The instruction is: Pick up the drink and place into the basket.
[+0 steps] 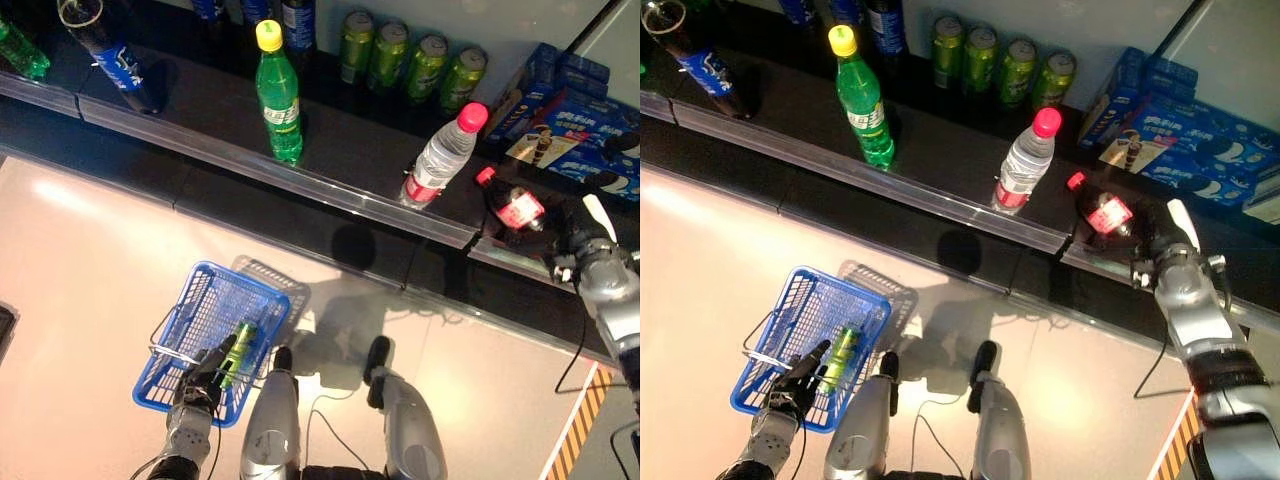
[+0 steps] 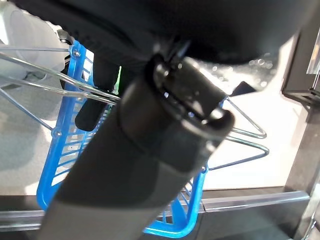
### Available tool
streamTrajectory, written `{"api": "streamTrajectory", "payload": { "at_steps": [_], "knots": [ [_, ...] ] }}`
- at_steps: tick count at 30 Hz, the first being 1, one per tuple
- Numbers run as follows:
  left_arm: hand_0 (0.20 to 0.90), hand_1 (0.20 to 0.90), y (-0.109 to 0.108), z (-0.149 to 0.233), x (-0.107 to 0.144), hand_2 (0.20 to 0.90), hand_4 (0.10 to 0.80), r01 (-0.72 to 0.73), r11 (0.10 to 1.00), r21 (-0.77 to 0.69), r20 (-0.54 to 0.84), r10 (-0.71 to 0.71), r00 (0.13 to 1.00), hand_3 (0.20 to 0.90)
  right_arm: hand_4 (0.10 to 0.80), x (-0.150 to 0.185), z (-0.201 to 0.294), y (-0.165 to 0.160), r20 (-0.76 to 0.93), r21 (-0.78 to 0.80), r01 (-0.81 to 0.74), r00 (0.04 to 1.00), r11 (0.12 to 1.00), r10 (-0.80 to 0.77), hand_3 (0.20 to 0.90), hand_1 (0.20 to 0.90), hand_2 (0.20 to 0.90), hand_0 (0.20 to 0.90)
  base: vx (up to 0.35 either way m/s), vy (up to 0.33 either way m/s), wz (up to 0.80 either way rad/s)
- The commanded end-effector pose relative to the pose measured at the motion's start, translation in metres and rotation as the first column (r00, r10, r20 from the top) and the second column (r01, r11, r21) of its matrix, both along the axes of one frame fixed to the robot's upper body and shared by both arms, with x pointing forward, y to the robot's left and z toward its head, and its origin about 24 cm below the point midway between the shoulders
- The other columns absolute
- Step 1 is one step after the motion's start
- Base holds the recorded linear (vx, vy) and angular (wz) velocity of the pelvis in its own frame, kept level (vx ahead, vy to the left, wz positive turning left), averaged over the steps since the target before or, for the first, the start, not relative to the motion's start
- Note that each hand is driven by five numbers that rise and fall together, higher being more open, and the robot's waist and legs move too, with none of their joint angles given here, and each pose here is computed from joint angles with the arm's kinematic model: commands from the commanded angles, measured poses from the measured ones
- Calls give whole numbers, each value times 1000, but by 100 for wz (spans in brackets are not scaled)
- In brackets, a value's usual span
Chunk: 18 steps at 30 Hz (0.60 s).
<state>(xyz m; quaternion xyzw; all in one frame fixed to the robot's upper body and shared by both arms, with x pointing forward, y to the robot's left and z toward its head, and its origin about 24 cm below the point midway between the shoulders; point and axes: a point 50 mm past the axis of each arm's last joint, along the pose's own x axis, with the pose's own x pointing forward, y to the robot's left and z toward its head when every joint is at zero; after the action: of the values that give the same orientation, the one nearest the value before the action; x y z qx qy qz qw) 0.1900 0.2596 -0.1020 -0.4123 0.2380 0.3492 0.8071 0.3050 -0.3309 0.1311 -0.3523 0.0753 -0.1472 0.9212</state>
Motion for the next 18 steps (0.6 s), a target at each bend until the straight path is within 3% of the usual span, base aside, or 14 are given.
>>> {"api": "streamTrajectory", "payload": {
  "at_steps": [1, 5, 11, 14, 18],
  "knots": [
    [300, 300, 30, 10, -30, 300, 100, -102, 988, 114, 79, 94, 992, 200, 100, -17, 62, -1, 336, -157, 62, 942, 986, -6, 200, 300, 300, 300, 58, 39, -12],
    [300, 300, 30, 4, -42, 300, 100, -136, 985, 110, 61, 130, 990, 200, 100, -33, 73, 11, 463, -135, 36, 886, 990, 31, 200, 300, 300, 300, 62, 44, -14],
    [300, 300, 32, 3, -52, 300, 100, -171, 979, 107, 69, 164, 984, 200, 100, -52, 76, 32, 562, -44, -121, 817, 992, 125, 200, 300, 300, 300, 65, 63, -15],
    [300, 300, 32, 3, -56, 300, 100, -174, 978, 117, 91, 164, 982, 200, 100, -61, 74, 48, 614, 58, -323, 758, 945, 221, 200, 300, 300, 300, 56, 67, -14],
    [300, 300, 34, 3, -66, 300, 100, -185, 975, 120, 111, 172, 979, 200, 100, -71, 72, 79, 699, 183, -689, 593, 701, 400, 200, 300, 300, 300, 59, 67, -3]
  ]
}}
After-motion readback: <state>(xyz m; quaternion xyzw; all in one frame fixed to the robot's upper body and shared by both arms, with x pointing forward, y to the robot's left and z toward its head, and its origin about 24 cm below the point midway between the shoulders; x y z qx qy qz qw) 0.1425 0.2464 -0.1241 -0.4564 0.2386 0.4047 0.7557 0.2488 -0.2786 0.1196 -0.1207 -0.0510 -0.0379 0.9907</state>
